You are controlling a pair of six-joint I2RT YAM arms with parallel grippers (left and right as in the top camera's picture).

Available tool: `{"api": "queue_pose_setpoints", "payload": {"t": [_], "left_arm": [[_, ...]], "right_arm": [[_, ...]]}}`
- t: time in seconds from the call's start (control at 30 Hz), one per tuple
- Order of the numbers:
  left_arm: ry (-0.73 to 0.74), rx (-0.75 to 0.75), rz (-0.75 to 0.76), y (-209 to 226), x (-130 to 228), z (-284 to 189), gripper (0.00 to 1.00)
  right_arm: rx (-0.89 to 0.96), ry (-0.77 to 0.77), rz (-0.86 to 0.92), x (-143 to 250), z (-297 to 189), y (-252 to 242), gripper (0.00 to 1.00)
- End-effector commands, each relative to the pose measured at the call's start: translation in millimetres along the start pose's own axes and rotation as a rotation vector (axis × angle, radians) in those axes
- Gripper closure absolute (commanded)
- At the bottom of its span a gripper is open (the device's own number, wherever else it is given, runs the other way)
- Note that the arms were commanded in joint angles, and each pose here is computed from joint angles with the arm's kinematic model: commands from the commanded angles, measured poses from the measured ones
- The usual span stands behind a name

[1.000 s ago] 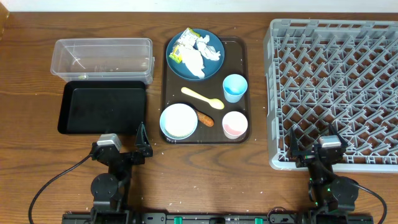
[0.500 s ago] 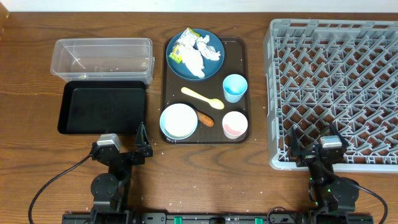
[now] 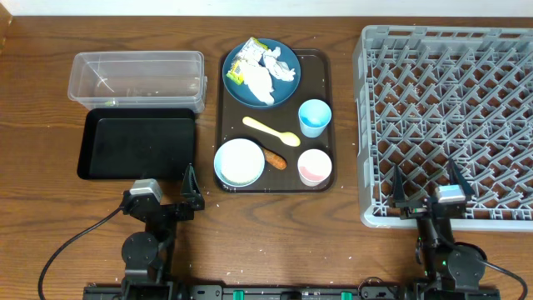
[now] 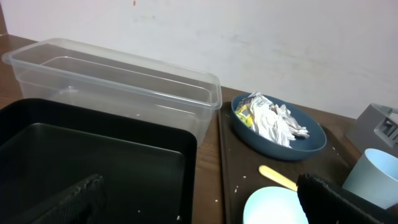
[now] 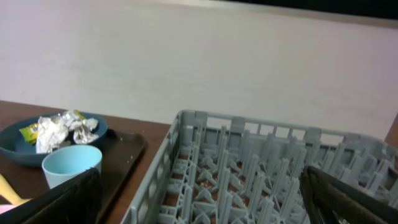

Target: Sort waste into correct bins and load items into the dishwasher rack

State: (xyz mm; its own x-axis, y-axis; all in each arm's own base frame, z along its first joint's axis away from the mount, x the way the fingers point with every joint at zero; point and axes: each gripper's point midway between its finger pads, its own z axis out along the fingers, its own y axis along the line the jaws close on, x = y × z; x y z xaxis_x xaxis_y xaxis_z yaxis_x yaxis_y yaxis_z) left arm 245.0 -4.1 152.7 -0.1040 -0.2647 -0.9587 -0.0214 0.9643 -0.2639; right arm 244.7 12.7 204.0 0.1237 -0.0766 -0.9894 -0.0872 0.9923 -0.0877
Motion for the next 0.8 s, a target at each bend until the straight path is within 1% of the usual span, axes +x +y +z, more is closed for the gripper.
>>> {"api": "queue_pose_setpoints", "payload": {"t": [0.0, 0.07, 0.13, 0.27, 0.43, 0.57, 0.63, 0.77], "left_arm": [[0.046, -0.023, 0.014, 6, 15, 1, 0.0], [0.019, -0.014, 0.014, 4, 9, 1, 0.0], [-0.035, 0.001, 0.012, 0, -5, 1, 0.0], [-0.137, 0.026, 0.032, -11, -46, -8, 0.0], [-0.191, 0.036, 0.049, -23, -92, -17, 0.0], [-0.155, 0.03, 0.066, -32, -122, -12, 0.0], [-0.106, 0.017, 0.074, -36, -135, -3, 0.0], [0.043, 0.006, 0.084, -46, -152, 26, 0.0]], "right_arm": [[-0.06, -0.033, -0.017, -8, 0, 11, 0.01], [-0.099, -0.071, -0.024, -17, -1, 17, 0.01], [-0.125, -0.11, -0.033, -27, -3, 22, 0.01], [-0.131, -0.158, -0.043, -50, -6, 22, 0.01], [-0.13, -0.175, -0.047, -84, -7, 20, 0.01], [-0.158, -0.1, -0.031, -106, 1, 21, 0.01], [-0.177, -0.047, -0.019, -115, 9, 21, 0.01], [-0.245, 0.068, 0.012, -135, 29, 27, 0.01]]}}
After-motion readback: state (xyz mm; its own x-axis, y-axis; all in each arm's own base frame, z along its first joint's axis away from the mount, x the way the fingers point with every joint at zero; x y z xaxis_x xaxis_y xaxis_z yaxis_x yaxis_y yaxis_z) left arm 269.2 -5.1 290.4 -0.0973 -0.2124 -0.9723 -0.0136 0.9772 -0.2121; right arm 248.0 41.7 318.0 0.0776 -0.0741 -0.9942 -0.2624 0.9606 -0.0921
